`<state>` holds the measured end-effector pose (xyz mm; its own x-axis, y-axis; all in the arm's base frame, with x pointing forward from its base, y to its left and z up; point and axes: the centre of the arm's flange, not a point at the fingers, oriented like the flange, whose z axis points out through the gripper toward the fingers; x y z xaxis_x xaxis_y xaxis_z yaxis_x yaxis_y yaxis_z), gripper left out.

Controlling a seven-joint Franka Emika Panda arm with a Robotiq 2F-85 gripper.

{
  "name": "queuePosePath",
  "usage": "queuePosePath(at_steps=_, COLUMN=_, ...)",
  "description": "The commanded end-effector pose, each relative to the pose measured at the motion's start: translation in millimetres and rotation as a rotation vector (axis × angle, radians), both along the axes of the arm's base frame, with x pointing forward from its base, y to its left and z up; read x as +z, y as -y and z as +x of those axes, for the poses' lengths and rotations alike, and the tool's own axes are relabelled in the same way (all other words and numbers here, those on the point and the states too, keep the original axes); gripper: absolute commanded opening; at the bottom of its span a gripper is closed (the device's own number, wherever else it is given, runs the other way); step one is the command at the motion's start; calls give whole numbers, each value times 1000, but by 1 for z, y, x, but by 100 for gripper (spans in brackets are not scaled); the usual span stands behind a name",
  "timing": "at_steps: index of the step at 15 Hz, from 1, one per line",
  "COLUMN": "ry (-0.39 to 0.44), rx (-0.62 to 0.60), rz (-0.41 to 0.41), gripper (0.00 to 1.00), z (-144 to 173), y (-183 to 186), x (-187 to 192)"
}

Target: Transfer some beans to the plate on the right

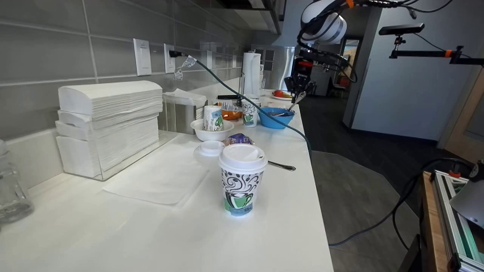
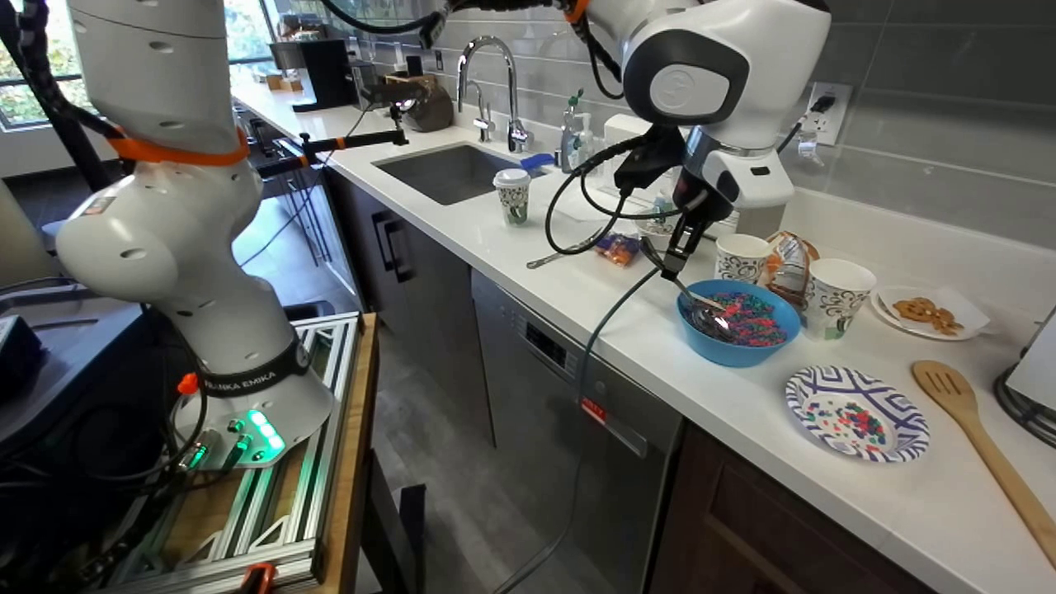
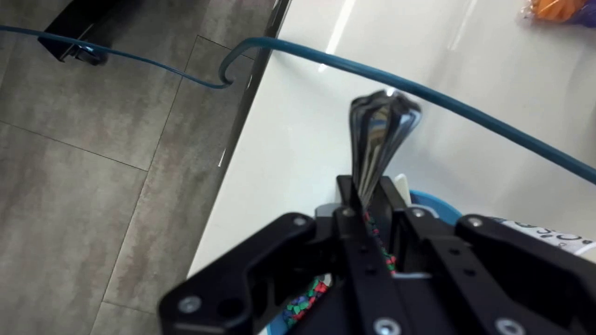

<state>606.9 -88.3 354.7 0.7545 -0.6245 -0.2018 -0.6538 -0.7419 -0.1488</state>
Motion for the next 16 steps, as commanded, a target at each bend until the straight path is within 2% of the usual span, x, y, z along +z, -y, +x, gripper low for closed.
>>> queuePosePath(at_steps=1, ry=-35, rx=-30, rz=28, gripper=4, z=23, y=3, x=-11)
queuePosePath(at_steps=9, ry=-93, rx=-56, rz=86, gripper=4, z=41, y=-5, x=-41)
queuePosePath(at_steps=16, ry=-97, rx=-122, rz=147, gripper=4, z=51, y=5, x=-51)
